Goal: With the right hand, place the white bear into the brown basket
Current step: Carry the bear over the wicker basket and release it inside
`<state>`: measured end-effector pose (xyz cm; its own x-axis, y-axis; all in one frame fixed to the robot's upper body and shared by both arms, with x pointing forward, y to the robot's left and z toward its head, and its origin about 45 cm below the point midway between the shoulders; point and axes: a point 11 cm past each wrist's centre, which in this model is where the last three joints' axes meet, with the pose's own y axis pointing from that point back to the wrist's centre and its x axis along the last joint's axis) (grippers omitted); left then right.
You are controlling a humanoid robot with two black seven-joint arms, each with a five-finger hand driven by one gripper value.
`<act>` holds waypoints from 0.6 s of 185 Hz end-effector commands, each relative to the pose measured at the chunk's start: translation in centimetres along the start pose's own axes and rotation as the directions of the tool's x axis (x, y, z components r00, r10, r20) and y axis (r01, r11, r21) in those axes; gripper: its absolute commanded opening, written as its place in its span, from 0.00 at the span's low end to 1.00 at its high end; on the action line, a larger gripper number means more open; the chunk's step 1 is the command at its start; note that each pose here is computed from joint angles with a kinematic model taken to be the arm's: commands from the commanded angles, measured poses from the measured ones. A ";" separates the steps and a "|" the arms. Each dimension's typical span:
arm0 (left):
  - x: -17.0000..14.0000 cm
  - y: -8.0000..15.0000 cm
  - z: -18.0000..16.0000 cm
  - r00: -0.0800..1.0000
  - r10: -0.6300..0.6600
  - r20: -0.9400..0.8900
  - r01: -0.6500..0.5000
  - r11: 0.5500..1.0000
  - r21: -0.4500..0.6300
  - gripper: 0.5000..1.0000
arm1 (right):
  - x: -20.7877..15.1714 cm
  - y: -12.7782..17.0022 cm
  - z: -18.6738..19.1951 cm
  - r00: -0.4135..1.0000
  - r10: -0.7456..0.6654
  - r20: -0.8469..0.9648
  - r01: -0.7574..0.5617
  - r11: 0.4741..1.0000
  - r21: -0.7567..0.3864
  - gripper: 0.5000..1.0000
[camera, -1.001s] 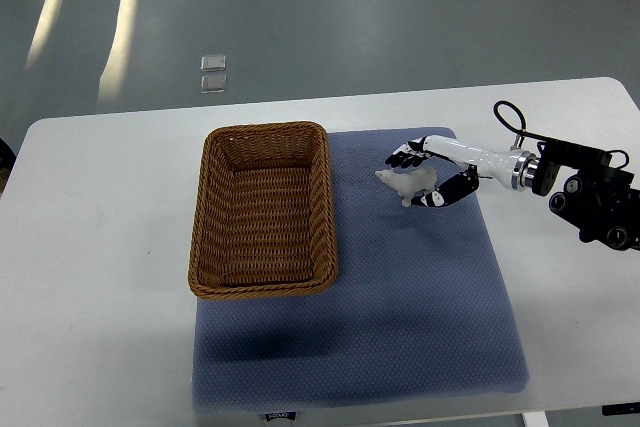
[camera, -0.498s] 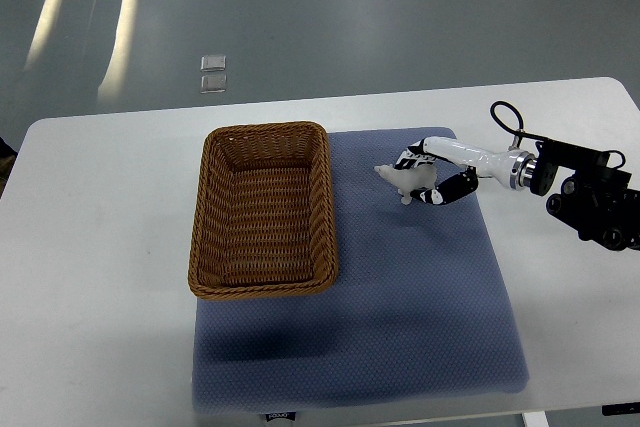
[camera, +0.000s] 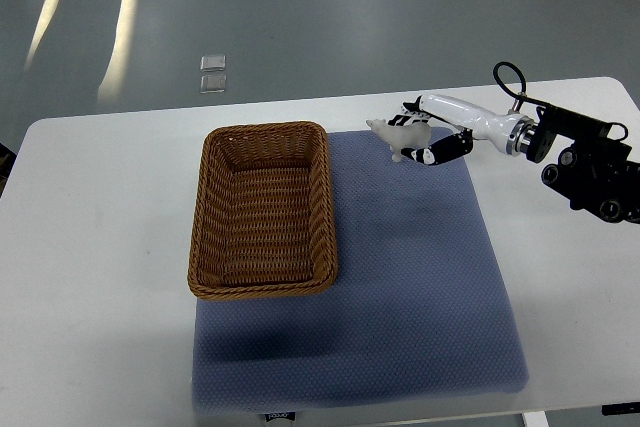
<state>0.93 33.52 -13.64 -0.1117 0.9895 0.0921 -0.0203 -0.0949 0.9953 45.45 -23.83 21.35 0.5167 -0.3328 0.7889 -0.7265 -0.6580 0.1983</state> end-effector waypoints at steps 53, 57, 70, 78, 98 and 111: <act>0.0 0.0 -0.1 1.000 0.000 -0.002 0.000 1.000 0.001 1.00 | 0.3 -7.1 -10.7 0.992 -0.055 -0.114 0.082 0.968 0.239 0.01; 0.0 0.0 -0.1 1.000 0.000 -0.002 0.000 1.000 0.001 1.00 | 0.0 -7.3 -11.0 0.990 -0.067 -0.126 0.097 0.965 0.243 0.03; 0.0 0.0 -0.1 1.000 0.002 -0.002 -0.002 1.000 0.001 1.00 | -0.7 -8.0 -12.1 0.984 -0.089 -0.152 0.127 0.957 0.261 0.07; 0.0 0.0 -0.2 1.000 0.000 -0.002 0.000 1.000 0.003 1.00 | -1.4 -8.5 -13.1 0.983 -0.101 -0.155 0.141 0.949 0.281 0.11; 0.0 0.0 -0.2 1.000 0.000 -0.002 0.000 1.000 0.003 1.00 | -2.5 -9.2 -14.1 0.980 -0.121 -0.156 0.163 0.941 0.296 0.16; 0.0 0.0 -0.2 1.000 0.000 -0.002 0.000 1.000 0.003 1.00 | -3.6 -9.4 -14.1 0.975 -0.143 -0.173 0.189 0.938 0.290 0.25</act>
<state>0.76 33.53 -13.65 -0.1138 0.9892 0.0925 -0.0176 -0.0951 0.9953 44.55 -7.83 25.77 0.5204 -0.1446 0.8416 -0.4717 -0.8702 0.1422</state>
